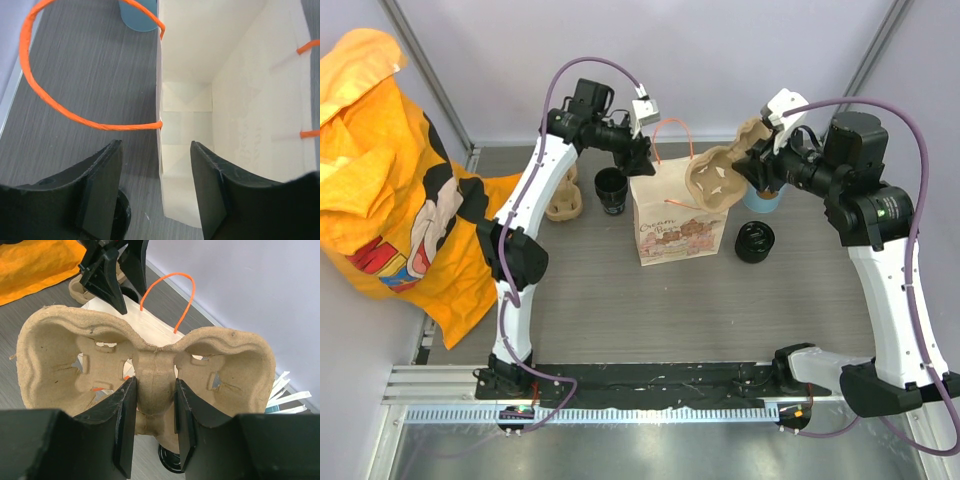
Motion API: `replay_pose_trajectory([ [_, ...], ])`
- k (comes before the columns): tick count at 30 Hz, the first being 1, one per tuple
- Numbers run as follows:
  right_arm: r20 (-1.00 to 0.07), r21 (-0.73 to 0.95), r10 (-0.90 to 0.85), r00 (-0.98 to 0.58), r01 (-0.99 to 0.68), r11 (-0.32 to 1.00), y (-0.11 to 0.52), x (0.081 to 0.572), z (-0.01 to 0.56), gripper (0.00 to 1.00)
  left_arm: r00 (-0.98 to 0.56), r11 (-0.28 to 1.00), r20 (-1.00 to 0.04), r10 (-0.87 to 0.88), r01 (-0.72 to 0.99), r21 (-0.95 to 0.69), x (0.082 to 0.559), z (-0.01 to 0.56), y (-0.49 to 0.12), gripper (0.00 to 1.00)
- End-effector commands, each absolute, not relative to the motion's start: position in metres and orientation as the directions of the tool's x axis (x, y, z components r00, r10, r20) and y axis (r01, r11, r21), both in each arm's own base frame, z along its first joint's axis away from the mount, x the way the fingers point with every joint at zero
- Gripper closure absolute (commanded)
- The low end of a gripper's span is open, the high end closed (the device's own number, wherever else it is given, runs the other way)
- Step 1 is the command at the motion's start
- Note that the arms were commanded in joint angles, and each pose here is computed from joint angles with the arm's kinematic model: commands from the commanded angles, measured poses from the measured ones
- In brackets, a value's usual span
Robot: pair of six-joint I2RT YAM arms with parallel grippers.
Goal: Pack the takeout coffee
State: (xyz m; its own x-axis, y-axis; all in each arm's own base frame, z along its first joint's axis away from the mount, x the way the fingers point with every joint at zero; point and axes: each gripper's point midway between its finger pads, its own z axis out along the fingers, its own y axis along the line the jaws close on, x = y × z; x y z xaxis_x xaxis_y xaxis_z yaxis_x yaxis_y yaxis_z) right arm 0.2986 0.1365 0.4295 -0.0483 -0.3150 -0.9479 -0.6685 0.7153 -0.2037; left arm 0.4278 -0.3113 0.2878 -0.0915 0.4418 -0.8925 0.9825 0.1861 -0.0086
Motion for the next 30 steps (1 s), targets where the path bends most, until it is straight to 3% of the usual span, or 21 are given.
replay_pose_trajectory([
  [1, -0.957, -0.215, -0.289, 0.0, -0.666, 0.714, 0.139, 0.298, 0.45, 0.65, -0.043, 0.16, -0.888, 0.457, 0.987, 0.034, 0.428, 0.289, -0.31, 0.41],
  [4, -0.957, -0.216, -0.29, -0.001, -0.667, 0.713, 0.139, 0.298, 0.45, 0.65, -0.04, 0.152, -0.88, 0.474, 0.988, 0.037, 0.426, 0.285, -0.308, 0.51],
  [13, -0.954, -0.212, -0.299, -0.016, -0.666, 0.715, 0.138, 0.303, 0.445, 0.64, 0.0, 0.141, -0.822, 0.57, 0.985, 0.098, 0.422, 0.273, -0.298, 0.64],
  [23, -0.953, -0.203, -0.302, -0.032, -0.673, 0.711, 0.14, 0.307, 0.437, 0.65, -0.041, 0.173, -0.812, 0.582, 0.982, 0.074, 0.418, 0.273, -0.301, 0.98],
  [30, -0.962, -0.166, -0.268, -0.047, -0.678, 0.716, 0.146, 0.315, 0.439, 0.65, -0.181, 0.343, -0.797, 0.577, 0.939, 0.035, 0.409, 0.282, -0.304, 1.0],
])
